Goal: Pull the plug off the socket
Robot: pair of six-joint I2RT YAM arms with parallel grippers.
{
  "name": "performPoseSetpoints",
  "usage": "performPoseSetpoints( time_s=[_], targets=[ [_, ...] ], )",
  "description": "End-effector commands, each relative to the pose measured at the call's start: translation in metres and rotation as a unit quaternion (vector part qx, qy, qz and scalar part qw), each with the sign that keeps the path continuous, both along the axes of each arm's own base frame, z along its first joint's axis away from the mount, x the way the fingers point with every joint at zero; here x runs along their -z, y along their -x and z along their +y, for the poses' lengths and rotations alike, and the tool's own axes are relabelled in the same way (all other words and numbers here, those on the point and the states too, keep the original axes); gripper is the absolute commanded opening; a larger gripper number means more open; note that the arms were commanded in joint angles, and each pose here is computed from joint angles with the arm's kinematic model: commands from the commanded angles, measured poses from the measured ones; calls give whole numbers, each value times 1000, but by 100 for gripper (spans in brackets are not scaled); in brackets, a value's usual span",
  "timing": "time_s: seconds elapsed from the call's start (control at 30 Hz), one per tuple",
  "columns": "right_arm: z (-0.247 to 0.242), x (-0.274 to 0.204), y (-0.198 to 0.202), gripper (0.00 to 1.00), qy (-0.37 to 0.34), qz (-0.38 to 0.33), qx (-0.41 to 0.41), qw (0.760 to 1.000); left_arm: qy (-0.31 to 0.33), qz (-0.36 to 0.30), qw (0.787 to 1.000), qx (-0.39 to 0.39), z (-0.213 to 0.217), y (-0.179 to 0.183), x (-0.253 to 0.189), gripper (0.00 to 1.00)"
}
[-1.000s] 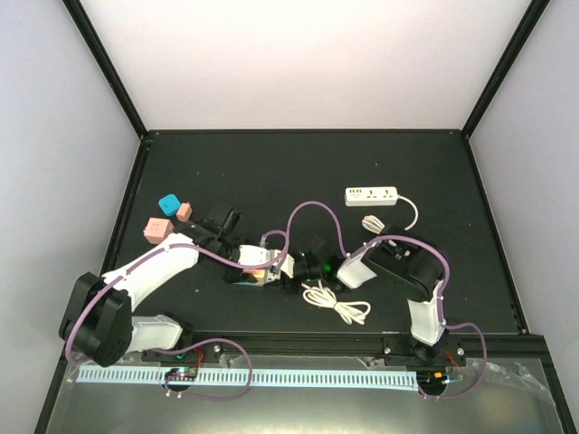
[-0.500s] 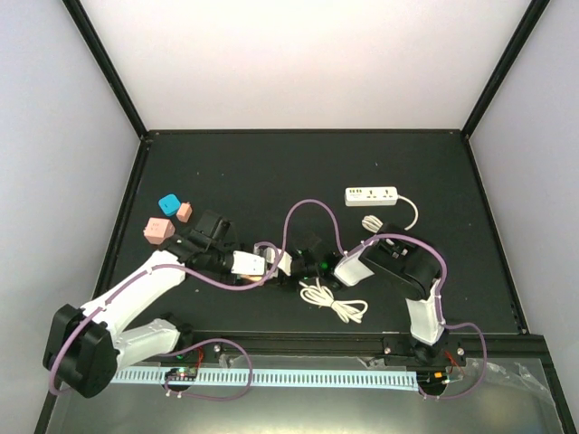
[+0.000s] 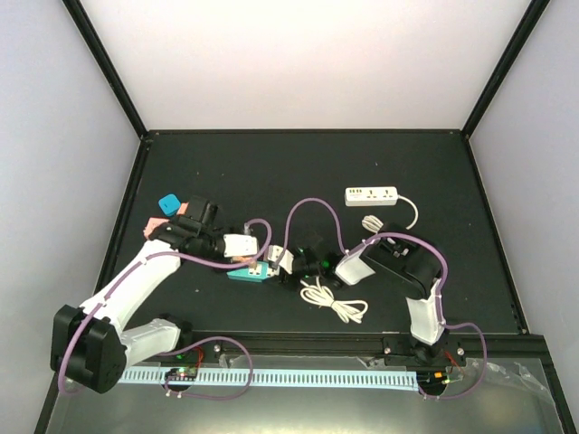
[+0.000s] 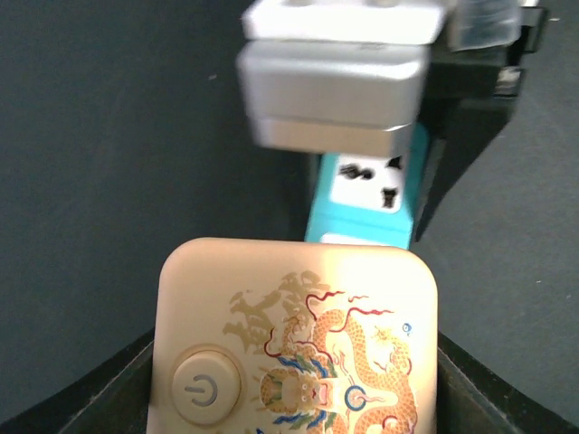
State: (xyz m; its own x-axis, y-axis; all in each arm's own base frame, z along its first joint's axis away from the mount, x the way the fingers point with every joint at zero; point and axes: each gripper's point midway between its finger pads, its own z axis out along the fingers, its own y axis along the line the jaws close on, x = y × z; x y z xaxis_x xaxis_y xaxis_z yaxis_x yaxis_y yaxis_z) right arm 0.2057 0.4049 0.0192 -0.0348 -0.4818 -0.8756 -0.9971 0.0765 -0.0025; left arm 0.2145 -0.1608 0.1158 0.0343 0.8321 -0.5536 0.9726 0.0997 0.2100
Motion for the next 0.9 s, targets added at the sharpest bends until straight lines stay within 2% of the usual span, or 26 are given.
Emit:
performPoseSetpoints(
  time_s=[0.0, 0.2, 0.33, 0.5, 0.63, 0.87],
  targets=[
    [-30, 35, -4, 7, 69, 17, 32, 997, 3, -2, 999, -36, 15, -16, -26, 27],
    [-35, 34, -9, 12, 73, 17, 37, 997, -66, -10, 994, -91, 58, -29, -37, 28],
    [-35, 33, -11, 14, 76, 16, 36, 996, -161, -15, 980, -118, 92, -30, -36, 29],
    [-36, 34, -11, 14, 80, 13, 33, 996, -279, -2, 952, -123, 137, -15, -26, 30],
    [-36, 34, -10, 17, 77, 15, 31, 996, -374, 4, 920, -120, 172, -4, -15, 31],
    [-35, 32, -10, 17, 74, 14, 32, 997, -467, 48, 874, -123, 213, 4, 2, 31]
  ],
)
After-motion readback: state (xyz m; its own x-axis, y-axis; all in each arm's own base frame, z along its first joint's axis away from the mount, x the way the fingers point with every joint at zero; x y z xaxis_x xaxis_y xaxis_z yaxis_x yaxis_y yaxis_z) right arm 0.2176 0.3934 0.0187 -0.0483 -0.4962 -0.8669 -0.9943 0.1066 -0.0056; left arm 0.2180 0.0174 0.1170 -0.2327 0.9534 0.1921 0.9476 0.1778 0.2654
